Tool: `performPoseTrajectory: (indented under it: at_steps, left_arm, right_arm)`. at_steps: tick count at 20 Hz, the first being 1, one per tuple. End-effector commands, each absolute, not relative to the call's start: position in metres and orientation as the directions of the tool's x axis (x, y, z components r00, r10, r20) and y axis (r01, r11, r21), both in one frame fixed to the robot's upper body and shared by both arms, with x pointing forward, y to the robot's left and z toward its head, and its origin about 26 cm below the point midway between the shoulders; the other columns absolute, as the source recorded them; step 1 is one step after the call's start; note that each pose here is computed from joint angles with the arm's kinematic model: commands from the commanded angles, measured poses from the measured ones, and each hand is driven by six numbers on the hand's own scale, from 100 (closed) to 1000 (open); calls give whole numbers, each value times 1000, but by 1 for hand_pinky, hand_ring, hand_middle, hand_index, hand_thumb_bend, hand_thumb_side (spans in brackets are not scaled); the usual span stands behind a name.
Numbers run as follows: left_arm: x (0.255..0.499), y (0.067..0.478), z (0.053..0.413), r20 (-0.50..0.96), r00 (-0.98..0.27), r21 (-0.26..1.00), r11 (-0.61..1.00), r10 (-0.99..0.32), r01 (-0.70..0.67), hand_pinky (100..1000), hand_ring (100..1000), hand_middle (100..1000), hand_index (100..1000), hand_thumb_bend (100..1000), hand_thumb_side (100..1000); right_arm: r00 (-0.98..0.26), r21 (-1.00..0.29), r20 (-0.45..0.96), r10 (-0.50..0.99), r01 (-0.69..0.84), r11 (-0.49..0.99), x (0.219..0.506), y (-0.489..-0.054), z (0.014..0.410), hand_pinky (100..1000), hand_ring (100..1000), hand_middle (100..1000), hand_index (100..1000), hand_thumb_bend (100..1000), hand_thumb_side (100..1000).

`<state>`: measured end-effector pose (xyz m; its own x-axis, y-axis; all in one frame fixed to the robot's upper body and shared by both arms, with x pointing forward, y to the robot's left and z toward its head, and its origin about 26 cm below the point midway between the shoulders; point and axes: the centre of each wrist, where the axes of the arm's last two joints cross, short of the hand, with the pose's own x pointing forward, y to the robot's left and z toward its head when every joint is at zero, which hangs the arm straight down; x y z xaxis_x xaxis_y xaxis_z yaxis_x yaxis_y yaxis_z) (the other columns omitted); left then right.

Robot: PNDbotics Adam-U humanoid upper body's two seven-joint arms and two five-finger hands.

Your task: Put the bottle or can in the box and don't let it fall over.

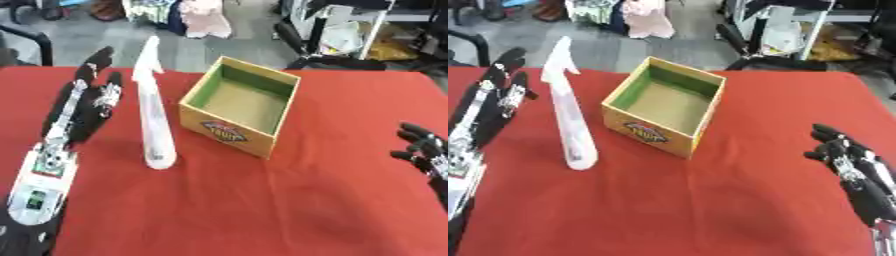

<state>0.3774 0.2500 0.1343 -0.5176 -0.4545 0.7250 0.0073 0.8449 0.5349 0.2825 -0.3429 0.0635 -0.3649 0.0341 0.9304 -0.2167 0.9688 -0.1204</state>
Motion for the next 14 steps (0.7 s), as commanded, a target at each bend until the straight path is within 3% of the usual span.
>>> performPoseTrajectory:
  at_steps: [1, 14]
  left_arm:
    - [386, 245, 141, 702, -535, 555, 832, -470, -4, 617, 1000, 968, 988, 100, 760]
    - [408, 230, 154, 675, -555, 583, 813, -486, -3, 620, 1000, 967, 991, 100, 750]
  right_arm:
    - [-392, -139, 919, 49, -202, 969, 282, -345, 74, 796, 969, 899, 587, 100, 490]
    - [-382, -138, 923, 45, -220, 966, 283, -342, 72, 796, 970, 902, 587, 100, 488]
